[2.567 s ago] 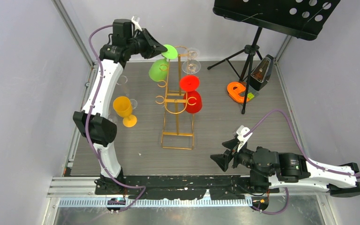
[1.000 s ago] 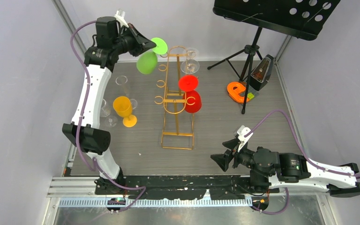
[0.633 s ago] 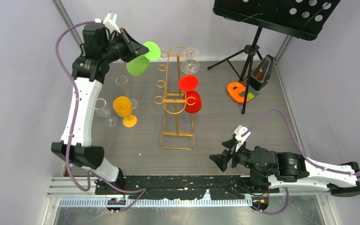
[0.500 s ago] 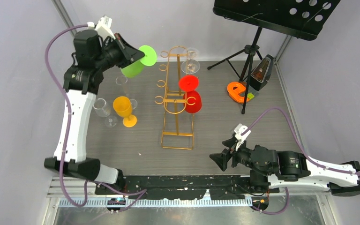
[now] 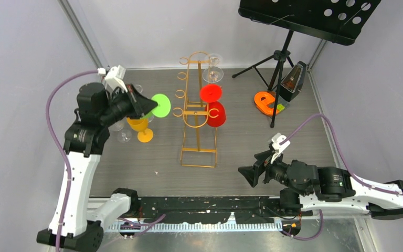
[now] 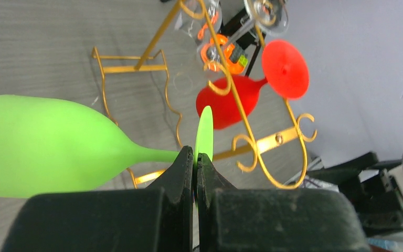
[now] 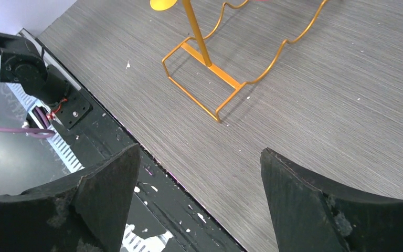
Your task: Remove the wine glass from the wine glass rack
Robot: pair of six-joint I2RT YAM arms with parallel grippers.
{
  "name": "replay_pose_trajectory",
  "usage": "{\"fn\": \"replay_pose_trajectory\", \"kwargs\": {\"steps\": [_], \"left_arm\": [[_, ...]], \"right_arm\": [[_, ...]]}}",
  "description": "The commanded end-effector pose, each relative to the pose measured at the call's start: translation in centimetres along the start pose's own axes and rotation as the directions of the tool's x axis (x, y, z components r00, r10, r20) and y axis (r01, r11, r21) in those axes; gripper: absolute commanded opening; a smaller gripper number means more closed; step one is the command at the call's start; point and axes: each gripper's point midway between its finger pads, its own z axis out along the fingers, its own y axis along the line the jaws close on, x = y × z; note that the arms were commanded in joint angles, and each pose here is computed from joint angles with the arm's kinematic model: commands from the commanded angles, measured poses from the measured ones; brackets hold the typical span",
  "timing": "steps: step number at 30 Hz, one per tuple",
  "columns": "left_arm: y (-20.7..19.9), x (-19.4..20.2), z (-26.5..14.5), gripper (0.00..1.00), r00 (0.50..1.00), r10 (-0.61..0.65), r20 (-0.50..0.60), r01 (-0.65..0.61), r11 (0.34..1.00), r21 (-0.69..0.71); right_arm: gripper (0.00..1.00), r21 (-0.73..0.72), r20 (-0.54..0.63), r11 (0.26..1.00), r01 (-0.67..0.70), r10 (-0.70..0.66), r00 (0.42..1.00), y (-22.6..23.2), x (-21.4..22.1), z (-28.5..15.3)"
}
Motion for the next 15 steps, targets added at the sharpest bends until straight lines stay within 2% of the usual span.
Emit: {"fn": "replay_pose_trajectory", "kwargs": {"steps": [1, 15], "left_arm": [[-2.2, 1.6, -2.8, 0.00, 0.995, 0.095, 0.039, -0.098, 0.989, 0.108], [-3.0, 13.0, -5.9, 0.00, 0.979, 0.154, -0.129, -0.109, 0.946, 0.304]], "right_arm": [[0.91, 0.029, 0.046, 0.995, -0.099, 0.097, 0.994, 0.1, -2.5, -0.6], [0.92, 0.025, -0.004, 0.995, -0.100, 0.100, 0.995, 1.9, -3.6, 0.0]]}}
